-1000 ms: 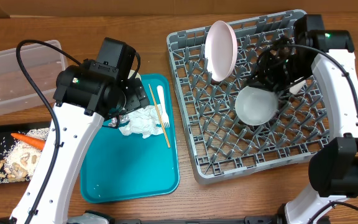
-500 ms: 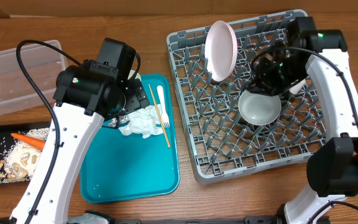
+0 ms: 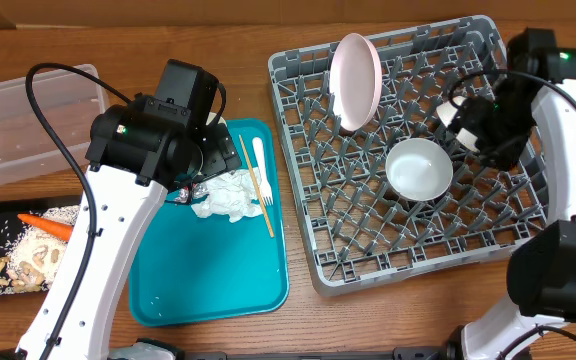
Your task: Sort waste into correct bins and load items into the dishwasher rack
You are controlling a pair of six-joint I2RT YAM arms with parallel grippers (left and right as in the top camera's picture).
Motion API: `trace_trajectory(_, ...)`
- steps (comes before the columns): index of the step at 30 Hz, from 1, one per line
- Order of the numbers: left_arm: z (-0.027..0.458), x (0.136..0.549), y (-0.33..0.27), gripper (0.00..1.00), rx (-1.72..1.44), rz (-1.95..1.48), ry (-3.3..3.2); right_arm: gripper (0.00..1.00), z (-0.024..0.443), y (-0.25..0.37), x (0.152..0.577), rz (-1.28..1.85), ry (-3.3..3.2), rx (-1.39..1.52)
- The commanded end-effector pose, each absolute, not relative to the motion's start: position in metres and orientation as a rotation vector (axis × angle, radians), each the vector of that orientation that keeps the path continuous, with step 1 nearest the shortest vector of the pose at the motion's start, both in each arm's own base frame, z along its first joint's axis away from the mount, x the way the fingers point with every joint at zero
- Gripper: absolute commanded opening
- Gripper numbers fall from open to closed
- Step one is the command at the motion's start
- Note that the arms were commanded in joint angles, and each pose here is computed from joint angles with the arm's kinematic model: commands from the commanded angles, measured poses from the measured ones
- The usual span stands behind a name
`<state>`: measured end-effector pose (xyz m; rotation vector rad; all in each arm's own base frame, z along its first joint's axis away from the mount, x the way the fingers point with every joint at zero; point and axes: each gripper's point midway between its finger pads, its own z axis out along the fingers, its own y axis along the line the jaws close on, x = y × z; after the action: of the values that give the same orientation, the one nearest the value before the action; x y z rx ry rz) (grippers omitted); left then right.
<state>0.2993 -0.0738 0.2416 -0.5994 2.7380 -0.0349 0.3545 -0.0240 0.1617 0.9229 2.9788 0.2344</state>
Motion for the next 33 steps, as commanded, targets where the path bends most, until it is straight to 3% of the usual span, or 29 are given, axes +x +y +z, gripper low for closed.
trace_trajectory(1,0.240,0.301,-0.071,1.00,-0.604,-0.018,2.736,0.73,0.150,-0.028,0.342,0.185,2.987,0.965)
trace_trajectory(4,0.240,0.301,-0.071,1.00,-0.604,-0.018,2.736,0.59,0.137,-0.024,0.337,0.187,3.014,0.962)
trace_trajectory(8,0.240,0.301,-0.071,1.00,-0.604,-0.018,2.736,0.49,0.134,-0.022,0.335,0.189,3.024,0.956)
trace_trajectory(14,0.241,0.303,-0.071,1.00,-0.604,-0.023,2.730,0.49,0.135,-0.018,0.333,0.217,3.049,0.918)
trace_trajectory(18,0.241,0.303,-0.071,1.00,-0.604,-0.022,2.731,0.49,0.139,0.001,0.330,0.395,3.095,0.791)
trace_trajectory(27,0.238,0.303,-0.071,1.00,-0.605,-0.016,2.740,0.49,0.130,0.000,0.319,0.368,3.145,0.789)
trace_trajectory(31,0.238,0.303,-0.072,1.00,-0.604,-0.018,2.742,0.27,0.122,0.001,0.318,0.368,3.148,0.782)
trace_trajectory(33,0.238,0.303,-0.072,1.00,-0.604,-0.018,2.742,0.24,0.122,0.001,0.321,0.368,3.138,0.784)
